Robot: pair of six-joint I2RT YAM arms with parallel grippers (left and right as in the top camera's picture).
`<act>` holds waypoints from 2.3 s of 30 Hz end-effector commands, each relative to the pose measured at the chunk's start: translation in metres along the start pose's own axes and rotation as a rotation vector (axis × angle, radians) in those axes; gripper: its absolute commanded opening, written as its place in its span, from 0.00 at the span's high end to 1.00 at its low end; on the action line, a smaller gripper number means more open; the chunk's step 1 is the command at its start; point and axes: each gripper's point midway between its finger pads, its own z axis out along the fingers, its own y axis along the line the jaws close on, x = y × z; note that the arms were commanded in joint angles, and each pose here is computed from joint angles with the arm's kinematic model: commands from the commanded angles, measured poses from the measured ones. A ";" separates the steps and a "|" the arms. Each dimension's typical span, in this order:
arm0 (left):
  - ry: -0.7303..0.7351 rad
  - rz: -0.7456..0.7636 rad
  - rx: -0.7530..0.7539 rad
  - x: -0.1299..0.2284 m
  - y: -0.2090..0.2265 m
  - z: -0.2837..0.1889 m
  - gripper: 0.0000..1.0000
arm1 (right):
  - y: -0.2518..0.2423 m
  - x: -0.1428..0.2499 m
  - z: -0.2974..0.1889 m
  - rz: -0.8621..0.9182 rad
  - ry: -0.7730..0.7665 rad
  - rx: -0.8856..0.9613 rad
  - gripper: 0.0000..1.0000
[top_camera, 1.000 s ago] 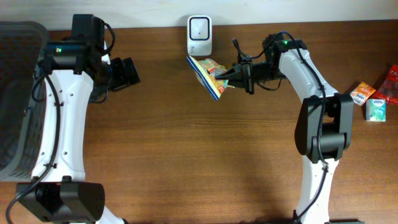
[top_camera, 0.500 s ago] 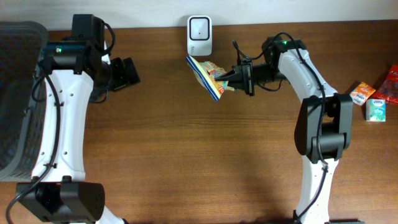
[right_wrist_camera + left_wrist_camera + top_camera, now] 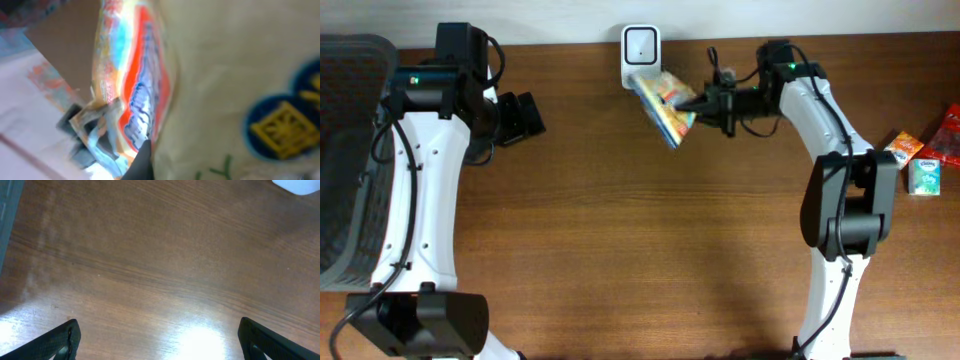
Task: Scan the item barcode
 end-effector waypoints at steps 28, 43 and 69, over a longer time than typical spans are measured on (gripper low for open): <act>-0.007 -0.010 0.006 -0.001 -0.001 -0.002 0.01 | 0.034 -0.129 -0.158 -0.463 -0.992 0.561 0.96; -0.007 -0.010 0.006 -0.001 -0.001 -0.002 0.01 | -0.115 0.042 -0.472 0.272 -1.280 0.739 0.01; -0.007 -0.010 0.006 -0.001 -0.001 -0.002 0.01 | -0.071 0.246 -0.161 -0.850 -0.765 0.974 0.02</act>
